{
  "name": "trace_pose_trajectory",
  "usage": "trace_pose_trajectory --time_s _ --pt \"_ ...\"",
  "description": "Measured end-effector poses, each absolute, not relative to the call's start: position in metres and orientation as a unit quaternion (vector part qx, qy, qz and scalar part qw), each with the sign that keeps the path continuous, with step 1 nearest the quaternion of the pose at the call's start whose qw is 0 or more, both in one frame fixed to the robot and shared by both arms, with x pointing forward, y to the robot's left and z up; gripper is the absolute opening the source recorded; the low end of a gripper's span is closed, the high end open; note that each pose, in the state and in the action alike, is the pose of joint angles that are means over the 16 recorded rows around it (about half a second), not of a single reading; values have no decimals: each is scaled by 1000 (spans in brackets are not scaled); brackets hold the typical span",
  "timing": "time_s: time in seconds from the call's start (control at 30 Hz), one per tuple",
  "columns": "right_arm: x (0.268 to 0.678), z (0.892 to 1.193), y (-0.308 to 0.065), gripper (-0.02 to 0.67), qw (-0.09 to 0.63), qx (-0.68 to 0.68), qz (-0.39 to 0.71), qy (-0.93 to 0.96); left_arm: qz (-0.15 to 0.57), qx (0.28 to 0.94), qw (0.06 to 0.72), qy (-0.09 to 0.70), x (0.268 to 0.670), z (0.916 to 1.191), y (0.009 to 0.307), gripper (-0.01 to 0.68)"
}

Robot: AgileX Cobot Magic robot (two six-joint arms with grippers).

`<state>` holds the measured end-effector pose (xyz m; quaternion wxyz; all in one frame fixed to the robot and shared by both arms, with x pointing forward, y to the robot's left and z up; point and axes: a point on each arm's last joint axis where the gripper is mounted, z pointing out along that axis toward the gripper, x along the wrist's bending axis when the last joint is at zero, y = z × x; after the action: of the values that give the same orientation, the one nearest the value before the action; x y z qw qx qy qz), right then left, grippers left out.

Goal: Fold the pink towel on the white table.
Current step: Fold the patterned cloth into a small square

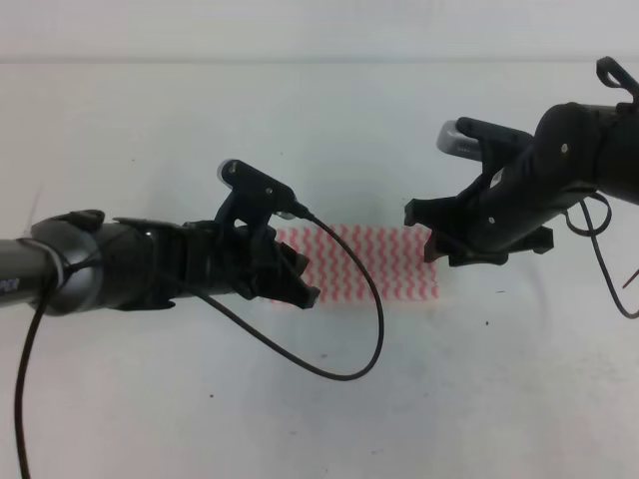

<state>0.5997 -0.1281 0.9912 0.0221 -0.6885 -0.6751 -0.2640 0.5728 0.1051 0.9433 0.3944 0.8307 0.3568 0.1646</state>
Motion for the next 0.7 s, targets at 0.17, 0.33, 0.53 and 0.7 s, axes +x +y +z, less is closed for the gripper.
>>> trace_pose_trajectory --time_s 0.17,0.33,0.53,0.7 --pt "601 990 -132 330 7 -707 -251 -661 169 833 389 355 579 938 103 106" --pt "602 990 -132 391 6 -714 -254 -653 172 834 385 356 585 933 101 106" --pt "605 985 -130 421 10 -718 -257 -647 175 835 378 360 590 928 100 106" --pt "609 979 -128 425 16 -722 -254 -644 176 836 371 365 592 923 101 106"
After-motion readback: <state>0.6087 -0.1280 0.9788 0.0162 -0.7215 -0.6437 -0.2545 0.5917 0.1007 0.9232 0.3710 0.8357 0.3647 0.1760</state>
